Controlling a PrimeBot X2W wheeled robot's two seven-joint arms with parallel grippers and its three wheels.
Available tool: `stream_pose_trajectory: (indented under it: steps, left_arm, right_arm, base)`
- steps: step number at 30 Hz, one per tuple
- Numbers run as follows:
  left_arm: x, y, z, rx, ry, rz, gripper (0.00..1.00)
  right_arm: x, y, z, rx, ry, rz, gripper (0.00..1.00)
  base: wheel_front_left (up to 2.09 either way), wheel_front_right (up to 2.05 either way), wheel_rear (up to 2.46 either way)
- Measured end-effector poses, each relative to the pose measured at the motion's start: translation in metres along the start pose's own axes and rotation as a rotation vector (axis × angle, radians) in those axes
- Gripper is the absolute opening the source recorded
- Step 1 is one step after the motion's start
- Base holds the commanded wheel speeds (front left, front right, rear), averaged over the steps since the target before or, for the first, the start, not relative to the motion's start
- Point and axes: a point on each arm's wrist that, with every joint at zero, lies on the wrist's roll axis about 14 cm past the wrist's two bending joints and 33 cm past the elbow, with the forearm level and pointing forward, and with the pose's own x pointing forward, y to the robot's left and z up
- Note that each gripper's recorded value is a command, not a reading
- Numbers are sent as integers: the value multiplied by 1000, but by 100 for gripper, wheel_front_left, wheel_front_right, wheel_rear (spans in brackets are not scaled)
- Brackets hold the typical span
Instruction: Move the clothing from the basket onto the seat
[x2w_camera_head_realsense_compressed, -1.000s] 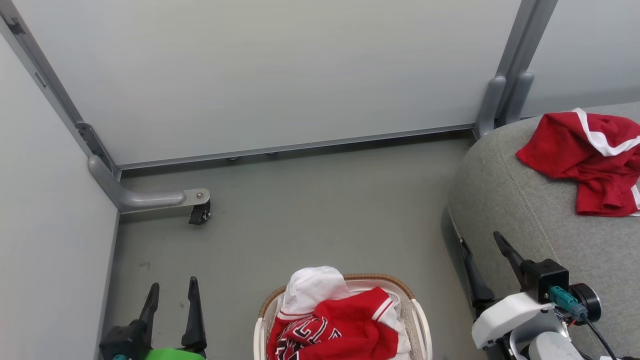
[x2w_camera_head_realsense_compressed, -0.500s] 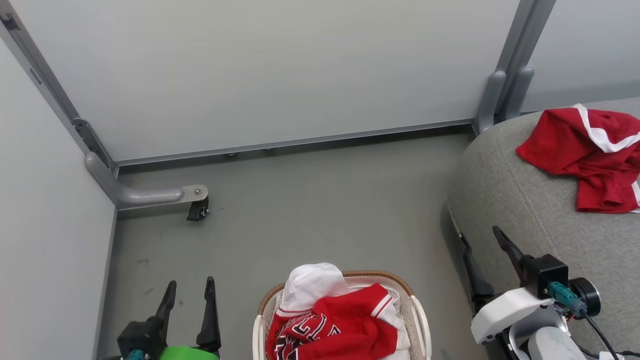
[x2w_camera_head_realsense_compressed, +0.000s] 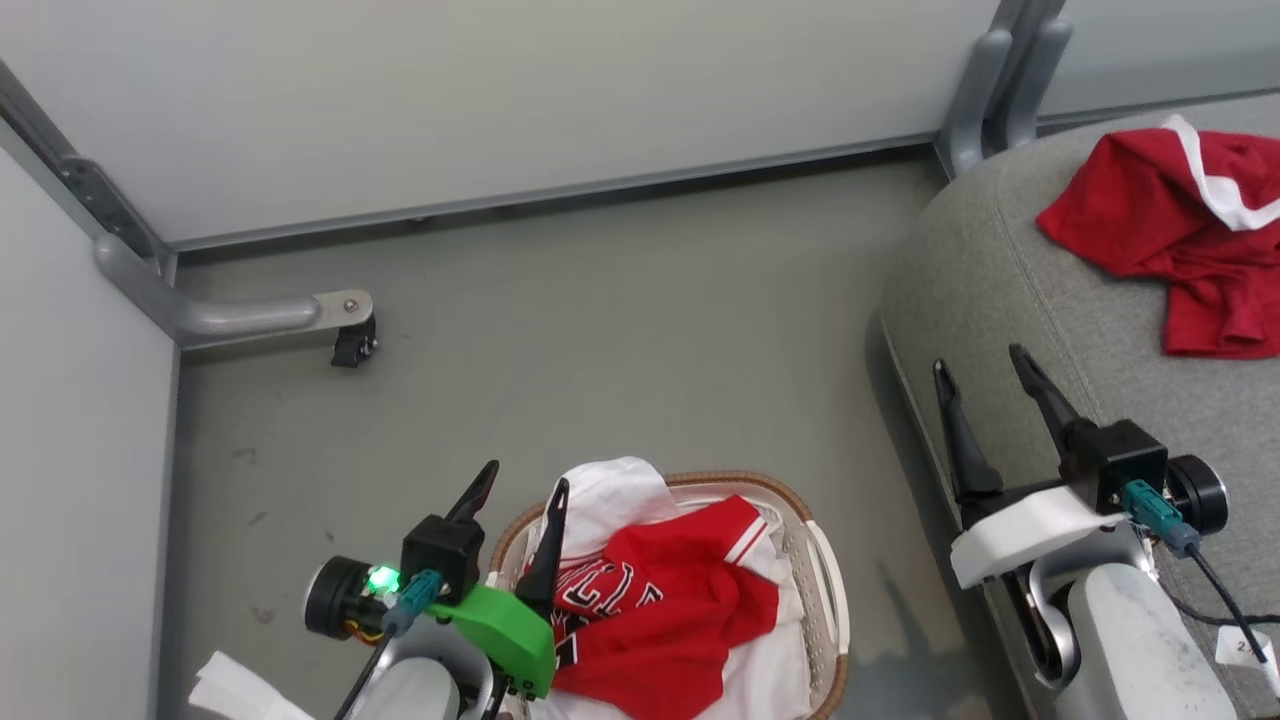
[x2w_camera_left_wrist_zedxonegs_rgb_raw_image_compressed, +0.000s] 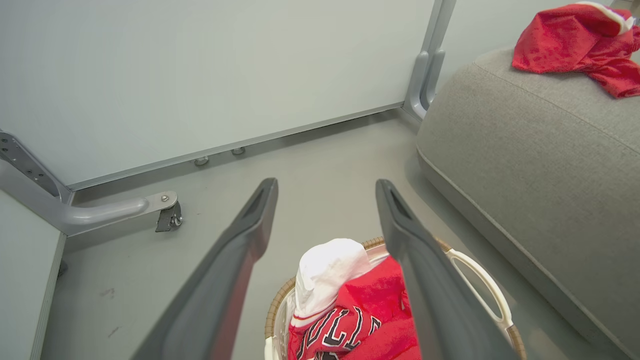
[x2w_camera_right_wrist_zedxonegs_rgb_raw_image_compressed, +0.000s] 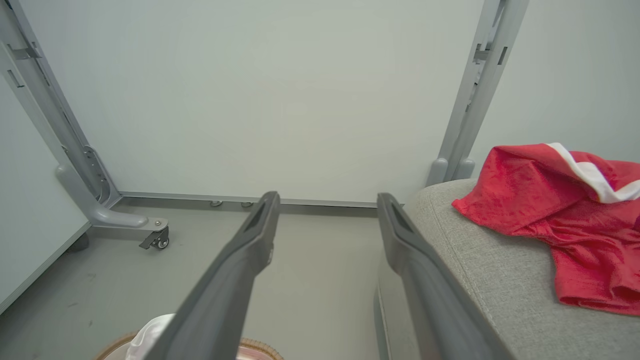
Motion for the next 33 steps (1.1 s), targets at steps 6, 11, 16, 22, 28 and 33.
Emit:
stream_pose_trajectory:
  steps: [6, 11, 16, 22, 28, 33]
  left_arm:
    - [33, -12, -50, 52, 172, -105, 100]
    - [50, -17, -105, 108, 347, -195, 100]
    - [64, -16, -151, 109, 473, -245, 100]
    - [68, -25, -205, 102, 610, -317, 100]
    - [68, -21, -252, 123, 722, -365, 100]
    - [75, -11, -283, 120, 789, -332, 100]
  right_arm:
    - [25, -14, -8, -8, -1, -25, 100]
    - [38, -28, -33, 3, 42, -52, 100]
    - [48, -40, -61, 18, 92, -78, 100]
    - [52, -53, -95, 31, 153, -104, 100]
    - [52, -61, -126, 26, 216, -117, 100]
    - [52, -69, -148, 15, 259, -128, 100]
  base:
    - [0, 0, 0]
    - [0, 0, 0]
    - [0, 0, 0]
    - [0, 0, 0]
    - [0, 0, 0]
    - [0, 0, 0]
